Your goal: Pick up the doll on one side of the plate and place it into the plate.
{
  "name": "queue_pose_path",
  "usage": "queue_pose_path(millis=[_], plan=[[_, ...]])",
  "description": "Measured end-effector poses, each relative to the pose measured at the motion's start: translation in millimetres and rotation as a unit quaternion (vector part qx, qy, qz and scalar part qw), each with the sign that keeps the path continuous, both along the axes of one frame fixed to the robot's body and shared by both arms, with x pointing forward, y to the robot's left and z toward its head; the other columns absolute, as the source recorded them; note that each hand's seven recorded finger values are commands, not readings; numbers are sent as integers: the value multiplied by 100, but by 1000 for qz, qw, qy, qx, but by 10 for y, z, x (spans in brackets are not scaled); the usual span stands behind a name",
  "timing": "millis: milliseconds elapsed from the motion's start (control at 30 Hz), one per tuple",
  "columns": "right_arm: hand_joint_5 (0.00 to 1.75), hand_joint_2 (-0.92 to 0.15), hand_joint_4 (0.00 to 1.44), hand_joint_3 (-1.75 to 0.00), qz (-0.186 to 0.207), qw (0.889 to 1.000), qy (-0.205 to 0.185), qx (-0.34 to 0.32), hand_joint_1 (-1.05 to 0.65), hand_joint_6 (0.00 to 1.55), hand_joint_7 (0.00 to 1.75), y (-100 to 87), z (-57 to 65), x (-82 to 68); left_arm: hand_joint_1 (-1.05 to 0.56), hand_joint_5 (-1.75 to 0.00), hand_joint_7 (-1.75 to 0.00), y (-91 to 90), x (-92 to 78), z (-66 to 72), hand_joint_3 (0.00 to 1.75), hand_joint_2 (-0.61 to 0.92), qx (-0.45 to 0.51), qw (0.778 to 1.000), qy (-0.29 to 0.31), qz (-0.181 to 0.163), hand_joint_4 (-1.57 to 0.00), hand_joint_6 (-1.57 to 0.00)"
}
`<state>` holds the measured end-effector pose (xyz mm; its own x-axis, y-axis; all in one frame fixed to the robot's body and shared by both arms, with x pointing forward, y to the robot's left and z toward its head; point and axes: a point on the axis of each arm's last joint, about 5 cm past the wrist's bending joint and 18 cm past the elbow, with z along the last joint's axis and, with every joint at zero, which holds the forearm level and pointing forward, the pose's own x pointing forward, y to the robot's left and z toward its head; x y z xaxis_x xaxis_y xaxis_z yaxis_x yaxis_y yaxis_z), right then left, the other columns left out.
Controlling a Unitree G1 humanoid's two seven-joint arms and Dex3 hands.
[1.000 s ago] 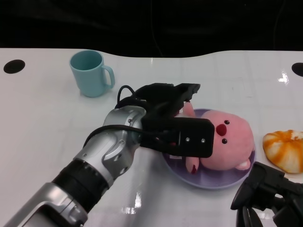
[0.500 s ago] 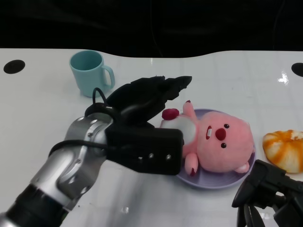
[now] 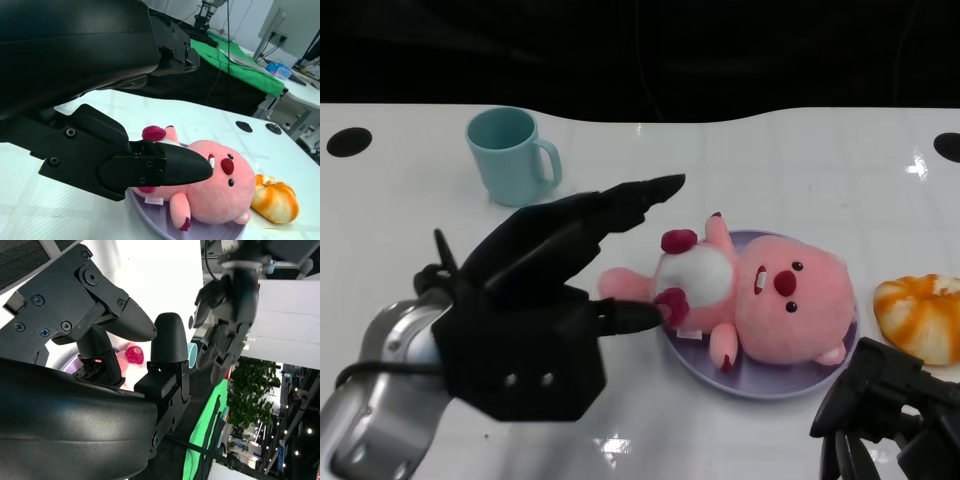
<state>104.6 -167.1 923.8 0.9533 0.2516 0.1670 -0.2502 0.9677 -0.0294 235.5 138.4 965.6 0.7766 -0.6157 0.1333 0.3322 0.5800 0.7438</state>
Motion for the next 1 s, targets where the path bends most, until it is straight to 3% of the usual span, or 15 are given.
queue_pose_path(millis=[33, 200, 300, 333, 400, 467, 567, 667, 833, 1000], plan=[[175, -40, 71, -149, 0, 1000, 0, 0, -17, 58, 157, 0, 0, 1, -61, -58, -10, 29, -27, -29, 25, 92, -16, 1000, -2, 4, -35, -46], [175, -40, 71, -149, 1, 1000, -1, -1, -17, 58, 157, 1, 0, 8, -34, -87, -10, 124, -121, -130, 11, 91, -106, 994, 11, 16, -38, -59], [175, -40, 71, -148, 1, 1000, 0, -1, -17, 58, 157, 0, -1, 8, -19, -102, -17, 157, -217, -237, 9, 92, -190, 980, 45, 29, -51, -75], [175, -40, 71, -149, 1, 1000, 0, -1, -17, 58, 157, 0, -2, 8, -16, -107, -22, 159, -254, -273, 14, 91, -215, 975, 56, 33, -55, -79], [175, -40, 71, -149, 2, 1000, 0, 0, -17, 58, 157, 0, -3, 11, -10, -118, -60, 170, -321, -341, 72, 65, -270, 959, 79, 44, -59, -71], [175, -41, 71, -149, 2, 1000, 1, 0, -17, 58, 157, 0, -3, 11, -8, -128, -95, 185, -385, -383, 107, 52, -314, 942, 102, 52, -59, -61], [175, -40, 71, -149, 2, 1000, 1, 1, -17, 58, 157, 0, -4, 8, -8, -140, -120, 224, -481, -417, 122, 49, -353, 925, 129, 63, -60, -57], [175, -40, 71, -148, 2, 1000, 4, 1, -18, 58, 157, -1, -6, 2, -9, -150, -136, 255, -568, -446, 123, 51, -372, 911, 159, 74, -59, -53], [175, -40, 71, -148, 2, 1000, 4, 1, -20, 58, 157, 0, -5, 1, -12, -162, -150, 250, -722, -457, 134, 48, -436, 857, 259, 91, -66, -53], [175, -41, 70, -147, 2, 1000, 4, 1, -20, 58, 157, 1, 0, 0, -12, -173, -159, 250, -831, -428, 138, 49, -453, 825, 324, 100, -74, -59]])
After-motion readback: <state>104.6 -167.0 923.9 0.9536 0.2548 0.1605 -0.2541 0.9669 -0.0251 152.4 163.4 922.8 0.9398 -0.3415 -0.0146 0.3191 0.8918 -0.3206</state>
